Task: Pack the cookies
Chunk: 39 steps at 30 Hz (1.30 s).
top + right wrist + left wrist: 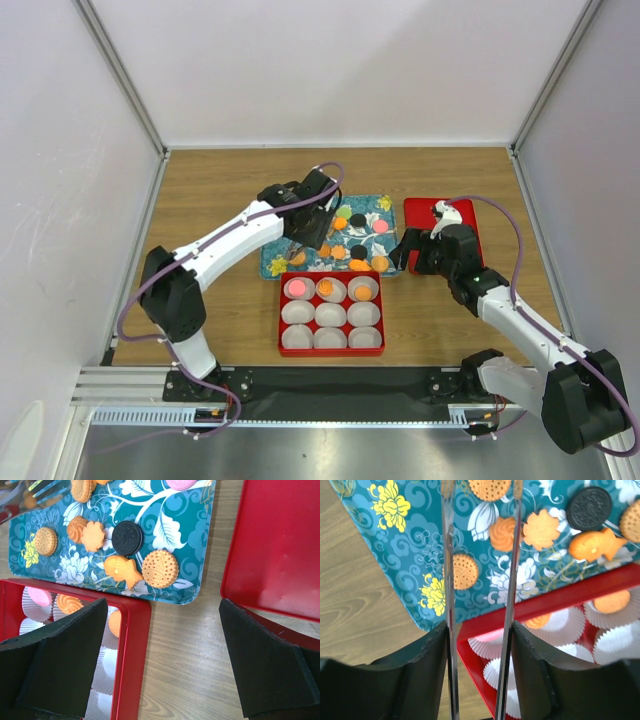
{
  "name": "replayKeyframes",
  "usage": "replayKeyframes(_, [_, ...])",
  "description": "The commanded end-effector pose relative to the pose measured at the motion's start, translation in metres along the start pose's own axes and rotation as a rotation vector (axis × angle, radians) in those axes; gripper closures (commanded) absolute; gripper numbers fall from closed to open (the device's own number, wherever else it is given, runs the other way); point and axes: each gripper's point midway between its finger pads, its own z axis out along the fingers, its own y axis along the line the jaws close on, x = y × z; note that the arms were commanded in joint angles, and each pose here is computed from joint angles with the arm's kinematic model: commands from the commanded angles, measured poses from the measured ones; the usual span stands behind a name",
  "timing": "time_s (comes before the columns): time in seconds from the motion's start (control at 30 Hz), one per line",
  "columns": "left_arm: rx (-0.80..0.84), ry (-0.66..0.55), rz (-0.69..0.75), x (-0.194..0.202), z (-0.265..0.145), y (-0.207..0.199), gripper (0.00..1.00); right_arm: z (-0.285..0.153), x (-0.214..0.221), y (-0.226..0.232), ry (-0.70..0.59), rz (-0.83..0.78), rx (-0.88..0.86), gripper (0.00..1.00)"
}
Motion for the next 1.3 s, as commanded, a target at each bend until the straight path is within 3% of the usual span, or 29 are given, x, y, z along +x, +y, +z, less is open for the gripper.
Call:
replayKeyframes(0.0, [0.019, -0.058, 0.003, -0.023, 0.001, -0.001, 0.44, 0.000, -0.012, 0.007, -0.041, -0.022, -0.024, 0.00])
replayKeyframes(0.53, [0.047, 0.007, -0.029, -0.010, 0.042, 0.003, 0.43, -0.001, -0.012, 0.007, -0.043, -0.022, -0.025, 0.00])
replayKeyframes(0.8, [0.091, 0.020, -0.054, -0.004, 0.048, 0.002, 0.50, 0.000, -0.012, 0.006, -0.040, -0.024, -0.021, 0.00])
replayKeyframes(0.97, [0.093, 0.013, -0.062, -0.005, 0.039, 0.005, 0.64, -0.001, -0.012, 0.007, -0.043, -0.023, -0.022, 0.00])
replayKeyframes(1.27, [0.052, -0.053, -0.061, -0.006, -0.007, 0.020, 0.67, -0.001, -0.014, 0.008, -0.046, -0.025, -0.025, 0.00])
